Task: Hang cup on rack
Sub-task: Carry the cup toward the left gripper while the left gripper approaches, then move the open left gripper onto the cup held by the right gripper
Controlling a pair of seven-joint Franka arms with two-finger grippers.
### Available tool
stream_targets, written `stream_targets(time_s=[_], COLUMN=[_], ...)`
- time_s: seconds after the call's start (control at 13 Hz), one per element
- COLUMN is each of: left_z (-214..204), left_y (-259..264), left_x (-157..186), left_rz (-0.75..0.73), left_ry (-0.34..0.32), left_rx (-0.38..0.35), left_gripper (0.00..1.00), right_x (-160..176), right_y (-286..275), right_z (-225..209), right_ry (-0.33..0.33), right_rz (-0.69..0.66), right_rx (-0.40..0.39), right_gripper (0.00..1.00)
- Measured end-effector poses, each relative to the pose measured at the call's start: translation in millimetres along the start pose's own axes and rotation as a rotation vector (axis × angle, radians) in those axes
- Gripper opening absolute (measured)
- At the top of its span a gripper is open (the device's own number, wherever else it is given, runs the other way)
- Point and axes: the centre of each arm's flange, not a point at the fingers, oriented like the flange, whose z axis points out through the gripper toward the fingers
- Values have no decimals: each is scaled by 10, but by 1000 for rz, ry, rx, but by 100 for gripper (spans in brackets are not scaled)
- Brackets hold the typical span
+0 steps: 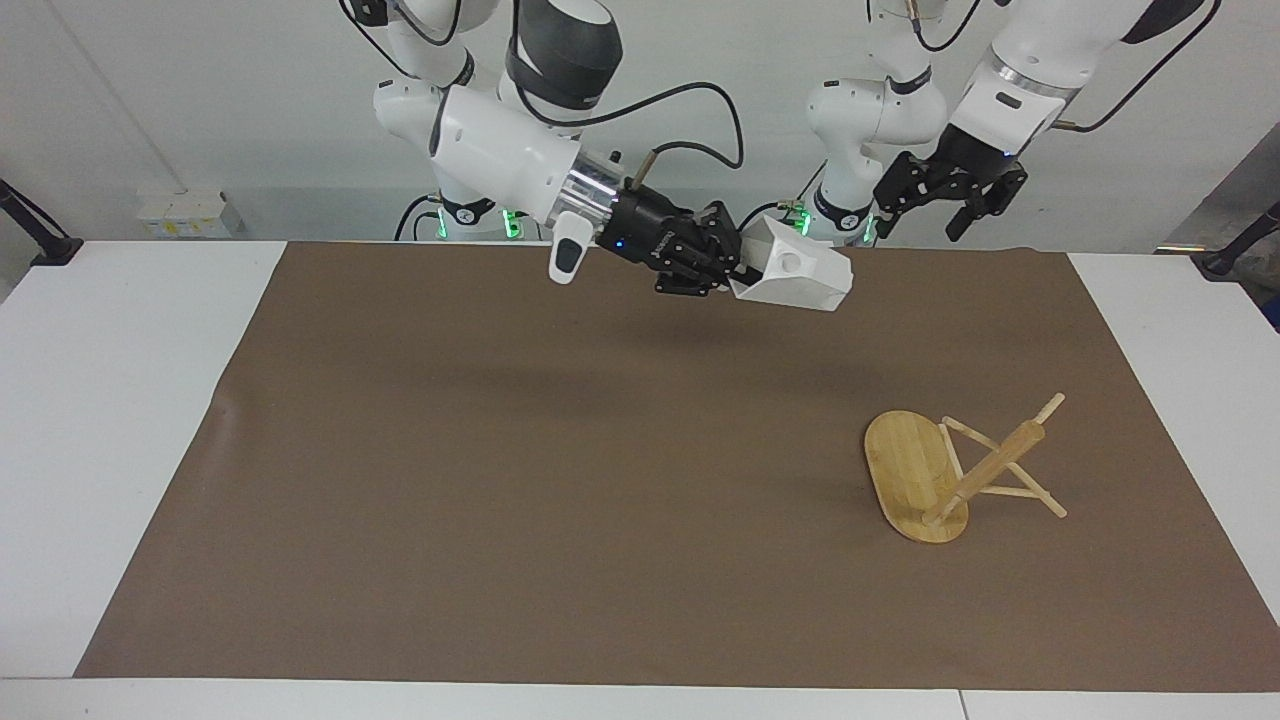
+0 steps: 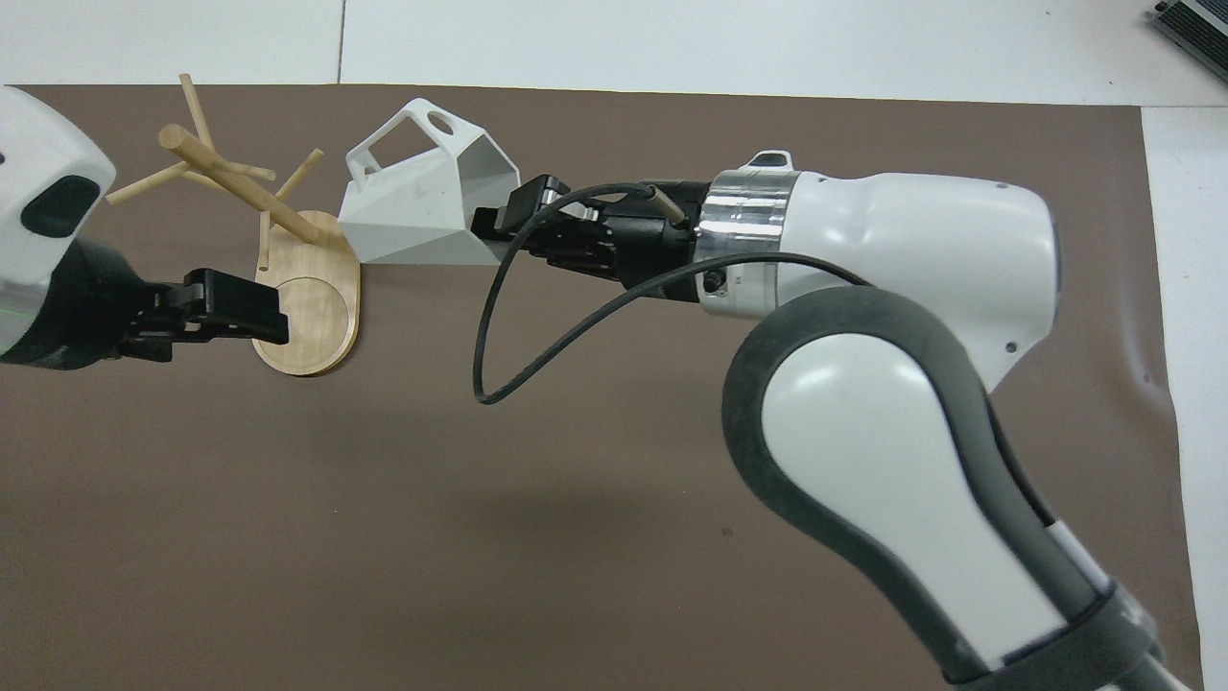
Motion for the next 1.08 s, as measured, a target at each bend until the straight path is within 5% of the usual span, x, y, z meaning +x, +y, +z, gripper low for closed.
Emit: stream_targets(time_s=[0.39, 1.08], left_z=[-38, 172], left_y=[-88, -502], left_x=[190, 581], left_rz=[-373, -1048], left_ry=[1, -117], left_rx=[-183, -322], left_gripper=[100, 100], right_x=[34, -35], right_y=[123, 186], right_z=[89, 183], right_ry=[-7, -75], right_rz=[-70, -114], right_rx=[-89, -149], right_gripper=[10, 10])
